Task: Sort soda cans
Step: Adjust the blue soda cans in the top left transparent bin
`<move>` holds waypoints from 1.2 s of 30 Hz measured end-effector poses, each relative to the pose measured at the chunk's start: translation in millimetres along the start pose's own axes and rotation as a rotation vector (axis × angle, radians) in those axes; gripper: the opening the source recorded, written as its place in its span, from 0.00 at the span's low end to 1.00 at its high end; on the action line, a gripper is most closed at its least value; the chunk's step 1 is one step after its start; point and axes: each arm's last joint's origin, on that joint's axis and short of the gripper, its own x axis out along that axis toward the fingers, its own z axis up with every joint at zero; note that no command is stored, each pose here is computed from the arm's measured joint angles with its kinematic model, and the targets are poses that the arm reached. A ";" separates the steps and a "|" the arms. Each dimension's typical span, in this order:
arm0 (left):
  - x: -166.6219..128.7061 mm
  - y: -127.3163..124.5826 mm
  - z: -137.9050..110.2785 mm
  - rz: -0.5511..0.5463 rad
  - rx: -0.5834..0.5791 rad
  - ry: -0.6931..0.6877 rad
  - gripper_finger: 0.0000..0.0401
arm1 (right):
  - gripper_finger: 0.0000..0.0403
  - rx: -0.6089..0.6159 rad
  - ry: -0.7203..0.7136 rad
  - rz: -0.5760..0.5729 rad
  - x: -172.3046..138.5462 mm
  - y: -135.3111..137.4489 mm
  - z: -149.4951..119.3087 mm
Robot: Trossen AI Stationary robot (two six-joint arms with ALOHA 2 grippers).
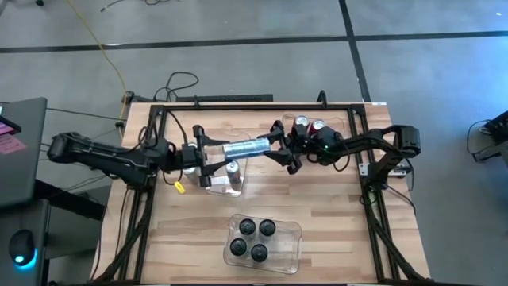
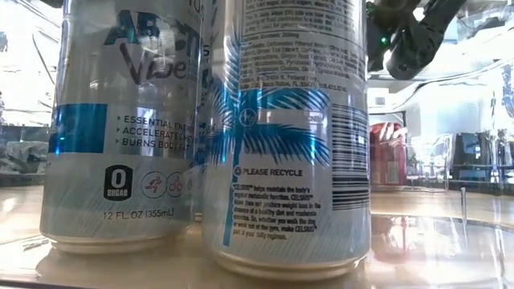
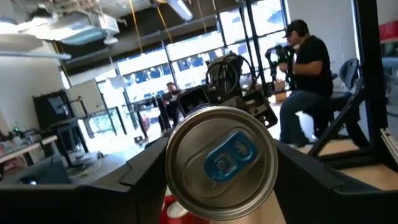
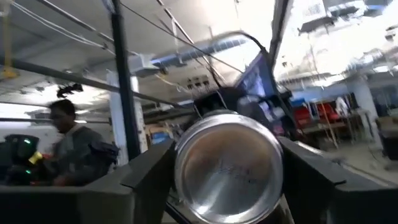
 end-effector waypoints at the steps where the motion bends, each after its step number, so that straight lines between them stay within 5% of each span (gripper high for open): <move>1: -1.2 1.1 1.8 0.001 0.002 0.011 0.58 | 0.68 0.005 0.014 -0.011 -0.5 -1.9 -1.0; 10: -18.8 25.5 37.4 0.159 0.016 0.230 0.58 | 0.76 0.076 0.137 -0.060 -12.9 -28.5 -1.6; 20: -36.4 45.3 75.3 0.168 -0.048 0.557 0.58 | 0.76 0.210 0.191 0.024 -24.6 -42.7 15.3; 28: -34.8 42.1 66.9 0.128 0.002 0.918 0.58 | 0.77 0.143 0.179 0.160 -16.1 -12.7 42.5; 36: -13.6 32.0 38.4 0.019 -0.010 1.127 0.58 | 0.77 0.106 0.286 -0.005 -21.7 -4.5 57.3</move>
